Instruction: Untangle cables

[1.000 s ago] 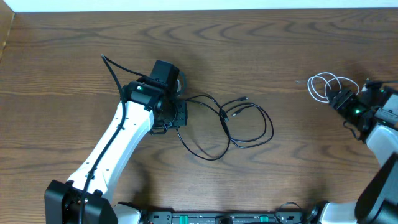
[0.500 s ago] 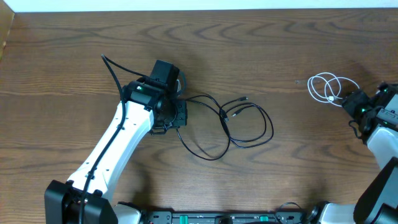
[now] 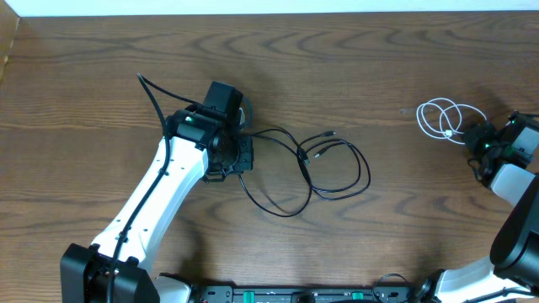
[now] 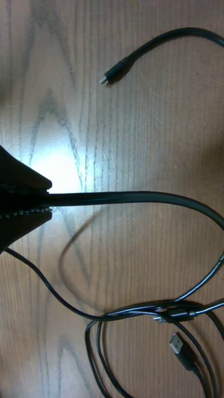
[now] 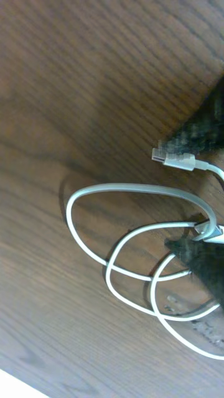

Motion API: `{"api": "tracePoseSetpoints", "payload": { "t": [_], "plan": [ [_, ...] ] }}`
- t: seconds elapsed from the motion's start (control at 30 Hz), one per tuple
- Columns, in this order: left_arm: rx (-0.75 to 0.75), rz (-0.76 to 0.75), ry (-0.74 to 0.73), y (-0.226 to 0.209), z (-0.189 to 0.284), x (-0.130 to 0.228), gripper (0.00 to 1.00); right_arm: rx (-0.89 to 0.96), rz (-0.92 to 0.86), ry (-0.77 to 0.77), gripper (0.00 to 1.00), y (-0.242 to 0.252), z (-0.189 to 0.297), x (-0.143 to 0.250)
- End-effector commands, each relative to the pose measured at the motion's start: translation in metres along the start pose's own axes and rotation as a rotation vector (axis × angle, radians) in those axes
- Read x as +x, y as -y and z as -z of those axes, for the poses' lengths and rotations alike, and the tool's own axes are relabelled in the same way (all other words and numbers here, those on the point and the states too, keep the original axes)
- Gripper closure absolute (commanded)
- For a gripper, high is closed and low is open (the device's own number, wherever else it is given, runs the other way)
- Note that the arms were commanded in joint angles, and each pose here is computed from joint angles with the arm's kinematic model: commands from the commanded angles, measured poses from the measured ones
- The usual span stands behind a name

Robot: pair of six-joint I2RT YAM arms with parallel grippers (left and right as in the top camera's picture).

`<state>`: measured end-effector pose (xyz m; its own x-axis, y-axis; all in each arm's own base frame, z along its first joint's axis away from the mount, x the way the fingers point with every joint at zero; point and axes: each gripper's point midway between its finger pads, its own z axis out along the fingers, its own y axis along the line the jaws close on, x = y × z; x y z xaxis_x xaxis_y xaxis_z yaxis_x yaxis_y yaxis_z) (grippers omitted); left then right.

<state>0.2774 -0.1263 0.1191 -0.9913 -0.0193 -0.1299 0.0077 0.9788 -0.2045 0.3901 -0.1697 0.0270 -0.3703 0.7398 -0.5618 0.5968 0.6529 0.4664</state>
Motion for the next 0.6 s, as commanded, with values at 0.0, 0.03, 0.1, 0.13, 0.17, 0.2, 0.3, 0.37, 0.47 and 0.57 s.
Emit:
{"api": "tracePoseSetpoints", "payload": {
  "t": [0.0,0.03,0.1,0.13,0.17,0.2,0.3,0.37,0.47,0.57],
  "plan": [
    [-0.011,0.013,-0.001,-0.003,0.001,0.002,0.92,-0.006,-0.003,-0.010,0.78,0.000,-0.003,0.003],
    [-0.011,0.013,-0.001,-0.003,0.001,0.002,0.92,-0.010,-0.003,-0.012,0.83,-0.001,-0.003,0.004],
    [-0.011,0.013,-0.001,-0.003,0.001,0.002,0.92,-0.031,0.007,-0.023,0.91,-0.005,-0.003,0.006],
    [-0.011,0.013,-0.001,-0.003,0.001,0.002,0.93,-0.050,0.023,-0.033,0.96,-0.008,-0.002,0.007],
    [-0.011,0.013,-0.001,-0.003,0.001,0.002,0.92,-0.065,0.035,-0.040,0.99,-0.010,-0.002,0.009],
    [-0.011,0.013,-0.002,-0.002,0.001,0.002,0.92,-0.082,0.050,-0.046,0.99,-0.013,-0.001,0.009],
    [-0.012,0.014,-0.005,-0.003,0.001,0.003,0.92,-0.098,0.068,-0.036,0.99,-0.014,0.005,0.003],
    [-0.014,0.014,-0.009,-0.003,0.001,0.004,0.92,-0.108,0.062,0.006,0.99,-0.015,0.015,-0.013],
    [-0.013,0.014,-0.008,-0.003,0.001,0.004,0.92,-0.124,0.055,0.102,0.99,-0.018,0.039,-0.046],
    [-0.013,0.014,-0.008,-0.003,0.001,0.004,0.92,-0.143,0.059,0.251,0.99,-0.023,0.080,-0.093]
  ]
}}
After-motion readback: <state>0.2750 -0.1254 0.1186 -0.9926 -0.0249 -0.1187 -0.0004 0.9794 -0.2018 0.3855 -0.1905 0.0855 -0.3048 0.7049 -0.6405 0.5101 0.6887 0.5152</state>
